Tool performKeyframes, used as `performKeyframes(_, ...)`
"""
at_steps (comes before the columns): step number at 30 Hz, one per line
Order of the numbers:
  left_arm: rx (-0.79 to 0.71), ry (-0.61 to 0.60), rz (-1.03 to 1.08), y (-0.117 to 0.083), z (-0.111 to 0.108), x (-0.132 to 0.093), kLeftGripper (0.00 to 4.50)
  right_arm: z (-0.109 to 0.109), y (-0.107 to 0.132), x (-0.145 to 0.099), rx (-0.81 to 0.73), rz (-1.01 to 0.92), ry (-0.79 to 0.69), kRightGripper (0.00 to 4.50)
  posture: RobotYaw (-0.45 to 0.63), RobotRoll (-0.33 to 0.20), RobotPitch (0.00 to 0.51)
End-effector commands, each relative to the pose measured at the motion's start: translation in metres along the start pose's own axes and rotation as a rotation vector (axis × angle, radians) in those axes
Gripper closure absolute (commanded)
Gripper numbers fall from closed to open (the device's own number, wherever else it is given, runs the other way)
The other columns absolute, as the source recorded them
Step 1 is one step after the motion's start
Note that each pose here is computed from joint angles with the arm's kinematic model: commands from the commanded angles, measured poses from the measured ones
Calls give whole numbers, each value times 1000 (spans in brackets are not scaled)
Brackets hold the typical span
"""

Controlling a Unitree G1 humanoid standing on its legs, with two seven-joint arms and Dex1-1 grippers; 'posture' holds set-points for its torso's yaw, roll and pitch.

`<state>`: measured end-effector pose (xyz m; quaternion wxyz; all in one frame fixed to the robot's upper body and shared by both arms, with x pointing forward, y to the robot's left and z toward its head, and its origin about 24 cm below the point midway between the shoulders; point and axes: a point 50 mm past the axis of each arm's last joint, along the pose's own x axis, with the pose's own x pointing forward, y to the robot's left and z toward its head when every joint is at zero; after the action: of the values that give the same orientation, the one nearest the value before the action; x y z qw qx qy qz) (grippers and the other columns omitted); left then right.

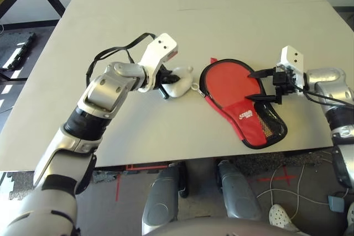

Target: Store the ping-pong paddle in its case and zip it.

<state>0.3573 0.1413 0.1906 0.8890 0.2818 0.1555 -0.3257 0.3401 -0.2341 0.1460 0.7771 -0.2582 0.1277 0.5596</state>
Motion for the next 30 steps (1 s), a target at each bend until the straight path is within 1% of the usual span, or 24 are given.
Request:
performKeyframes(1,41,25,66,10,-2,11,4341,-23,15,13,60,72,93,0,-62,0,244)
performKeyframes(5,72,-38,112,18,23,33,4341,-23,17,15,59,76,92,0,-66,0,243)
performKeyframes(10,115,-97,130,17,46,53,4341,-24,19,17,60,80,88,0,-77,0,243)
performKeyframes(14,133,-148,135,12,63,63,4341,-24,21,19,60,81,87,0,-89,0,243)
performKeyframes(16,153,-217,122,-1,86,71,4341,-25,22,19,61,80,87,0,-94,0,242)
performKeyframes(19,168,-278,96,-18,106,78,4341,-25,23,19,62,77,88,0,-97,0,241)
performKeyframes(22,178,-310,54,-38,116,86,4341,-26,24,19,64,75,89,0,-105,0,239)
performKeyframes(28,209,-385,-97,-92,140,100,4341,-27,26,20,65,71,89,0,-125,0,239)
performKeyframes(30,219,-402,-153,-107,145,102,4342,-27,26,20,66,70,89,0,-129,0,239)
